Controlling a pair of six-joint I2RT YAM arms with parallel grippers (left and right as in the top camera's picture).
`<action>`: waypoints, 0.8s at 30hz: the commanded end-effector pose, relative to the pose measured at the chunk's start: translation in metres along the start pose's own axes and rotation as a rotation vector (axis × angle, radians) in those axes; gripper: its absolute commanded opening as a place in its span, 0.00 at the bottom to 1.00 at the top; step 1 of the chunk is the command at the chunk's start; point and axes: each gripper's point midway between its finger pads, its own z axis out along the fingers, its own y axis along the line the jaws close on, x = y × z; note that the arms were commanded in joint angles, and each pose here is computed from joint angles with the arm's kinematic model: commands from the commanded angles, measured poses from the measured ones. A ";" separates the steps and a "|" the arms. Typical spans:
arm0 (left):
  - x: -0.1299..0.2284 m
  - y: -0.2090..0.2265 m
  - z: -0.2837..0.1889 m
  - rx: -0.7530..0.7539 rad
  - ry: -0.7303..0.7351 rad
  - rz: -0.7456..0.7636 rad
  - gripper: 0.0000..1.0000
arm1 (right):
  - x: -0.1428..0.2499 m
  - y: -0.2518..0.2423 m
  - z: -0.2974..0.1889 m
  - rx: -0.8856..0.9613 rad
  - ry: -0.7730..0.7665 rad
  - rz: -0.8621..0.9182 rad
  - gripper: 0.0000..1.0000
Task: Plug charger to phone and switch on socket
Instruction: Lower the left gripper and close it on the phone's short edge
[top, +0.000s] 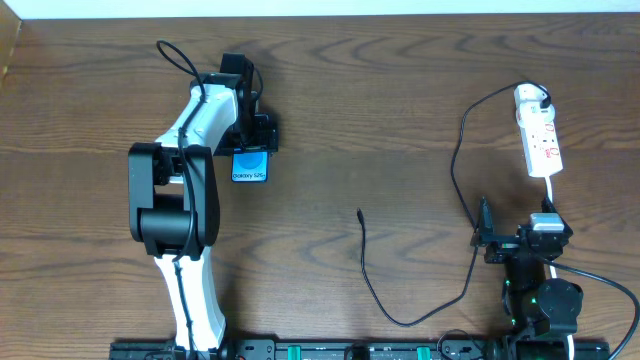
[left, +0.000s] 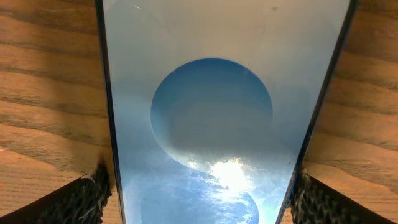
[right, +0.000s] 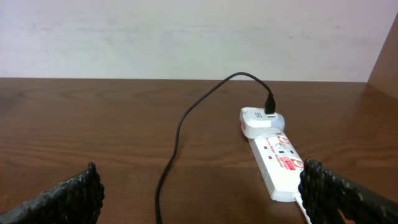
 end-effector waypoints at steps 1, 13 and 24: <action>0.011 0.003 0.017 -0.008 0.048 -0.007 0.92 | 0.001 0.001 0.000 -0.006 0.001 0.010 0.99; 0.011 0.003 0.017 -0.008 0.048 -0.007 0.84 | 0.000 0.001 0.000 -0.006 0.000 0.010 0.99; 0.011 0.003 0.017 -0.008 0.048 -0.007 0.81 | 0.000 0.001 0.000 -0.006 0.000 0.010 0.99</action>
